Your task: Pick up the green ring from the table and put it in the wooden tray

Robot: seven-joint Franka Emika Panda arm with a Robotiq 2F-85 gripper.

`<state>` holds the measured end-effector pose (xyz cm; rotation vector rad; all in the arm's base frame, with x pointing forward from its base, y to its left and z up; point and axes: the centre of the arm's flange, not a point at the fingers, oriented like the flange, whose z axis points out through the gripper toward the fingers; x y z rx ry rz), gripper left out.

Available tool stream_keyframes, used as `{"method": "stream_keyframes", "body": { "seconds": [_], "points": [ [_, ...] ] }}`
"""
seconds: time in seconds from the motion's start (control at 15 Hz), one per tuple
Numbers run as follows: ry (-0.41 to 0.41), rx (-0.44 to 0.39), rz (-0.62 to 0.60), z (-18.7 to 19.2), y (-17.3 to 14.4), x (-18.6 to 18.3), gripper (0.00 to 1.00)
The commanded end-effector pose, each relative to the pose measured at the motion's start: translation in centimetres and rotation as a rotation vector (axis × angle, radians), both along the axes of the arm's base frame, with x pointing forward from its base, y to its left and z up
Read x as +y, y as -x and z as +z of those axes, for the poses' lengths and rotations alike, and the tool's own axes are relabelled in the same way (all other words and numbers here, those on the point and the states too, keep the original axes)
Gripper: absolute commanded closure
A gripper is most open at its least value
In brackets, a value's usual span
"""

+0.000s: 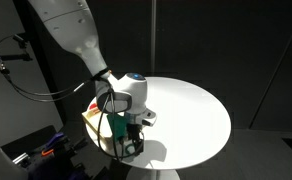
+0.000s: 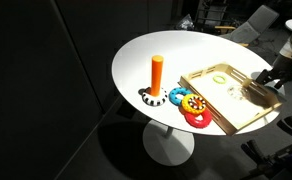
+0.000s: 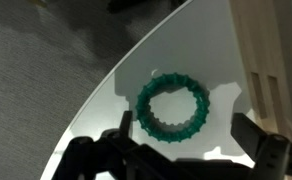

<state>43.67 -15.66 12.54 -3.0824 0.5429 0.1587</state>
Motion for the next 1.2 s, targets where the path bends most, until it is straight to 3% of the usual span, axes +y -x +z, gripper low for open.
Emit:
{"method": "stream_keyframes", "body": {
  "seconds": [0.0,0.07,0.13,0.27,0.47,1.13],
  "points": [
    [0.013,0.004,0.002,-0.2,-0.3,-0.2,0.0],
    [0.016,0.005,0.001,-0.3,-0.3,-0.3,0.03],
    [0.015,0.007,-0.001,-0.3,-0.2,-0.3,0.23],
    [0.016,0.009,-0.009,-0.2,-0.2,-0.6,0.3],
    [0.021,0.008,-0.019,0.0,-0.2,-1.0,0.56],
    [0.028,-0.014,-0.052,2.2,-0.1,-2.3,0.58]
  ]
}}
